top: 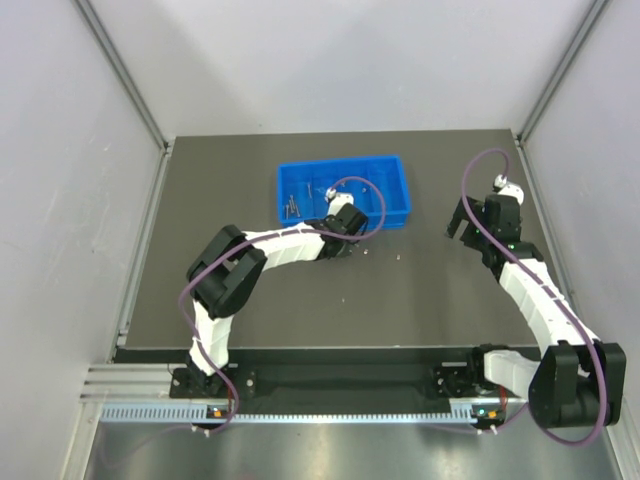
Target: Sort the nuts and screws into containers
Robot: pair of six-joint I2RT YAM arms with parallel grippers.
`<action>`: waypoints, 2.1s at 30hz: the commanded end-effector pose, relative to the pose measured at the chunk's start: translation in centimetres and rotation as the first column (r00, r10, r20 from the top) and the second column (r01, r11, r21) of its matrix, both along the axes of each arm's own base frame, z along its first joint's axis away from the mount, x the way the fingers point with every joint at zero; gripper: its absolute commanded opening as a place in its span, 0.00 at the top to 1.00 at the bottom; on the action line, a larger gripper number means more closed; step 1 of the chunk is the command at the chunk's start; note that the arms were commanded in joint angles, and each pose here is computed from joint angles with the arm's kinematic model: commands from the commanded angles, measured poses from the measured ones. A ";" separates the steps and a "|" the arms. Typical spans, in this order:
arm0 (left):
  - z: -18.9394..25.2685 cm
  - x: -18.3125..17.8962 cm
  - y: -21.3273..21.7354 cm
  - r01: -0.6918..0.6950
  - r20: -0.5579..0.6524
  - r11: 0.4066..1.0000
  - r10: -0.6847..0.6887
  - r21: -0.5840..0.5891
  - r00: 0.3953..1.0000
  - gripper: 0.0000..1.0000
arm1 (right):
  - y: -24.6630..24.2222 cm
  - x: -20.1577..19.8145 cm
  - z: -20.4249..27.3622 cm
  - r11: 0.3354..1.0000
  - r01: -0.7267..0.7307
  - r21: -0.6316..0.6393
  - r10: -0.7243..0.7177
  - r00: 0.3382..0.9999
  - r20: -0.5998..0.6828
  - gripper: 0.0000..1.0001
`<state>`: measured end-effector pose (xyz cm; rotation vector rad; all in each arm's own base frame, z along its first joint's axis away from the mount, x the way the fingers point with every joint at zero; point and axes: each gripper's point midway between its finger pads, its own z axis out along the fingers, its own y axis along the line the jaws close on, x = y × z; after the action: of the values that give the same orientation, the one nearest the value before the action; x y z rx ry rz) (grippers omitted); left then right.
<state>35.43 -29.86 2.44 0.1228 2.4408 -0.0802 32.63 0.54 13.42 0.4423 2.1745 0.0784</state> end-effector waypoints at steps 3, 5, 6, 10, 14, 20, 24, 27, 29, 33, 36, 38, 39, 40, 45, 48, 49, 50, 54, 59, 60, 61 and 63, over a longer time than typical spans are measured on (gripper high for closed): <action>0.1 -1.1 -0.3 0.026 -0.030 0.999 -0.027 -0.027 0.999 1.00 | 0.1 1.1 2.1 1.000 0.010 -0.008 -0.010 0.999 0.050 0.00; 1.6 -0.8 -0.9 0.044 -0.002 0.997 -0.045 -0.061 0.999 1.00 | 0.2 1.1 2.0 1.000 0.014 -0.001 -0.014 0.999 0.043 0.00; 2.1 -0.7 -1.1 0.052 0.007 0.996 -0.052 -0.070 0.999 1.00 | 0.1 1.1 2.1 1.000 0.020 0.001 -0.020 0.999 0.045 0.00; 6.2 0.5 -2.2 0.079 0.092 0.989 -0.068 -0.122 0.993 1.00 | 0.1 1.1 1.8 1.000 0.028 0.005 -0.028 0.999 0.028 0.00; 11.3 1.8 -4.2 0.142 0.191 0.969 -0.104 -0.201 0.976 0.99 | -0.3 0.9 1.9 0.999 0.052 0.002 -0.052 0.998 0.027 0.00; 15.1 5.4 -8.8 0.227 0.318 0.934 -0.134 -0.276 0.938 0.99 | -1.4 0.5 3.0 0.994 0.109 -0.021 -0.108 0.992 0.060 0.00; 17.3 8.8 -12.4 0.278 0.393 0.916 -0.150 -0.291 0.907 0.99 | -1.6 0.4 3.8 0.993 0.112 -0.034 -0.109 0.991 0.080 0.00; 16.4 11.0 -13.9 0.272 0.407 0.925 -0.148 -0.264 0.901 0.98 | -1.6 0.2 3.8 0.994 0.109 -0.031 -0.106 0.992 0.075 0.00; 14.2 12.2 -13.9 0.239 0.390 0.942 -0.135 -0.234 0.911 0.98 | -1.5 0.1 3.7 0.994 0.107 -0.026 -0.105 0.992 0.073 0.00; 13.4 13.7 -13.9 0.219 0.405 0.950 -0.114 -0.223 0.907 0.98 | -1.3 -0.1 3.5 0.995 0.096 -0.022 -0.094 0.994 0.062 0.00; 12.7 13.9 -14.3 0.245 0.407 0.944 -0.140 -0.220 0.903 0.94 | -1.2 -0.1 3.7 0.996 0.089 -0.020 -0.087 0.994 0.068 0.00; 12.4 13.8 -14.8 0.269 0.406 0.938 -0.164 -0.218 0.899 0.91 | -1.2 -0.1 3.8 0.996 0.088 -0.019 -0.087 0.994 0.069 0.00; 12.8 13.8 -14.8 0.277 0.408 0.937 -0.172 -0.213 0.897 0.84 | -1.1 -0.2 3.9 0.996 0.086 -0.016 -0.085 0.994 0.074 0.00; 12.9 13.8 -14.7 0.275 0.406 0.939 -0.173 -0.207 0.897 0.82 | -1.1 -0.1 4.2 0.996 0.084 -0.012 -0.082 0.993 0.087 0.00; 15.5 12.8 -13.5 0.282 0.426 0.939 -0.178 -0.196 0.887 0.58 | -0.7 -0.1 4.5 0.997 0.071 0.004 -0.071 0.992 0.108 0.00; 17.8 11.2 -12.7 0.291 0.423 0.932 -0.179 -0.215 0.888 0.51 | -0.7 -0.2 4.6 0.998 0.069 0.005 -0.070 0.992 0.109 0.00; 18.7 10.0 -12.4 0.298 0.410 0.929 -0.190 -0.217 0.892 0.51 | -0.7 -0.3 4.7 0.997 0.071 0.006 -0.071 0.991 0.112 0.00; 18.8 9.2 -12.6 0.304 0.394 0.924 -0.197 -0.230 0.898 0.51 | -0.7 -0.3 4.8 0.998 0.070 0.007 -0.071 0.991 0.114 0.00; 17.1 3.0 -13.8 0.358 0.328 0.910 -0.279 -0.211 0.903 0.50 | -1.2 -0.8 4.8 0.994 0.109 0.006 -0.109 0.989 0.096 0.00; 12.3 -1.2 -14.1 0.330 0.222 0.922 -0.285 -0.204 0.933 0.50 | -2.1 -1.8 4.0 0.986 0.167 0.002 -0.167 0.985 0.053 0.00; 11.8 -1.5 -14.1 0.326 0.217 0.926 -0.283 -0.193 0.934 0.50 | -2.2 -2.0 3.8 0.985 0.174 0.000 -0.174 0.984 0.045 0.00; 11.1 -2.3 -14.5 0.329 0.208 0.929 -0.292 -0.171 0.933 0.50 | -2.3 -2.2 3.6 0.984 0.178 0.000 -0.178 0.983 0.038 0.00; 10.2 -2.8 -14.4 0.298 0.199 0.946 -0.270 -0.128 0.942 0.51 | -2.5 -2.5 3.2 0.983 0.184 -0.002 -0.184 0.982 0.029 0.00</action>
<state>32.89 -45.45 14.58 0.4562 2.1672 -0.4829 30.09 -1.23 14.56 0.5880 2.1602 -0.0092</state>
